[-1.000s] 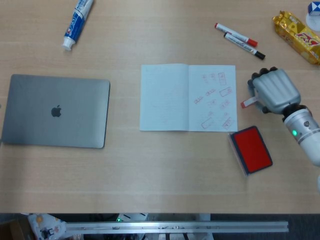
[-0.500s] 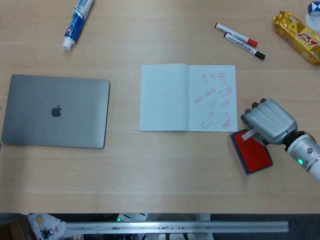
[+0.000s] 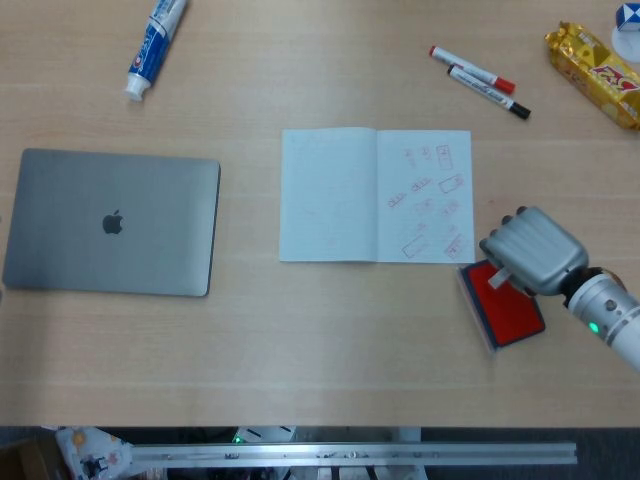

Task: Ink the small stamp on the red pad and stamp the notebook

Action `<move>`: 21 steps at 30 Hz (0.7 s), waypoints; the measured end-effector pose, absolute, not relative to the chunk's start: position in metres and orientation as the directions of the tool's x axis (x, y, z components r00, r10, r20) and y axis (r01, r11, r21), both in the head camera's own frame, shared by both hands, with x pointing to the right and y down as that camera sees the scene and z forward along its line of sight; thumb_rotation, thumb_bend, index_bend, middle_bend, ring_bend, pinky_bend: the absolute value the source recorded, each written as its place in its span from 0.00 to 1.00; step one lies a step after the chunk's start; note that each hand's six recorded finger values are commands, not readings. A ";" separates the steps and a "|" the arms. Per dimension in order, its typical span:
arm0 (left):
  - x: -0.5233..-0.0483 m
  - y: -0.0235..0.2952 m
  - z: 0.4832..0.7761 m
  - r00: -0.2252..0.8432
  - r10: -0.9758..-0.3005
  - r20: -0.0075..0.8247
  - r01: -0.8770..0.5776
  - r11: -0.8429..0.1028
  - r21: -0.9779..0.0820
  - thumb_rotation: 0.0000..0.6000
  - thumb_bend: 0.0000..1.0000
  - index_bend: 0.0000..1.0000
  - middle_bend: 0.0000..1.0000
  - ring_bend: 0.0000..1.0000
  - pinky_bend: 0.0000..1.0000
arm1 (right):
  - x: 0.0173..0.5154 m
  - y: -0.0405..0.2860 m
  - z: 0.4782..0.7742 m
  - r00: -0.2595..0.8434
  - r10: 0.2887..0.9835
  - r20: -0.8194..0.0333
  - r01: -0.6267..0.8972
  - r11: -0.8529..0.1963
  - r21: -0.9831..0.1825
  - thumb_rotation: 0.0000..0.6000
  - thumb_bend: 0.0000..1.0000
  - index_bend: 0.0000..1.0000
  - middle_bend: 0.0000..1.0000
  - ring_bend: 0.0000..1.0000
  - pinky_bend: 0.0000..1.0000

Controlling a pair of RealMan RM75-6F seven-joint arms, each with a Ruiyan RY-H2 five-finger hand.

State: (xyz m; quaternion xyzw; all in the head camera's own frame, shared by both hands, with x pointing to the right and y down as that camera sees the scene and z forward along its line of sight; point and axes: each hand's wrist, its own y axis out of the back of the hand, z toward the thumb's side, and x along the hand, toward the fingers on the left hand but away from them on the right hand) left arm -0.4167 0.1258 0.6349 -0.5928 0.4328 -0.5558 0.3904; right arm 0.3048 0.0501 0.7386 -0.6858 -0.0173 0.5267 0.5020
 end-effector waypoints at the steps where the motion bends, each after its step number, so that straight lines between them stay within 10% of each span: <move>1: -0.417 0.126 0.635 0.007 -0.946 0.323 -0.079 -0.323 -0.943 1.00 0.24 0.18 0.12 0.25 0.23 | 0.305 0.050 0.739 0.444 0.551 -0.706 -0.509 -0.493 -0.705 1.00 0.51 0.74 0.60 0.47 0.47; 21: -0.421 0.128 0.639 0.000 -0.944 0.330 -0.088 -0.329 -0.940 1.00 0.24 0.17 0.11 0.25 0.23 | 0.302 0.055 0.748 0.448 0.552 -0.704 -0.555 -0.445 -0.703 1.00 0.52 0.75 0.61 0.49 0.47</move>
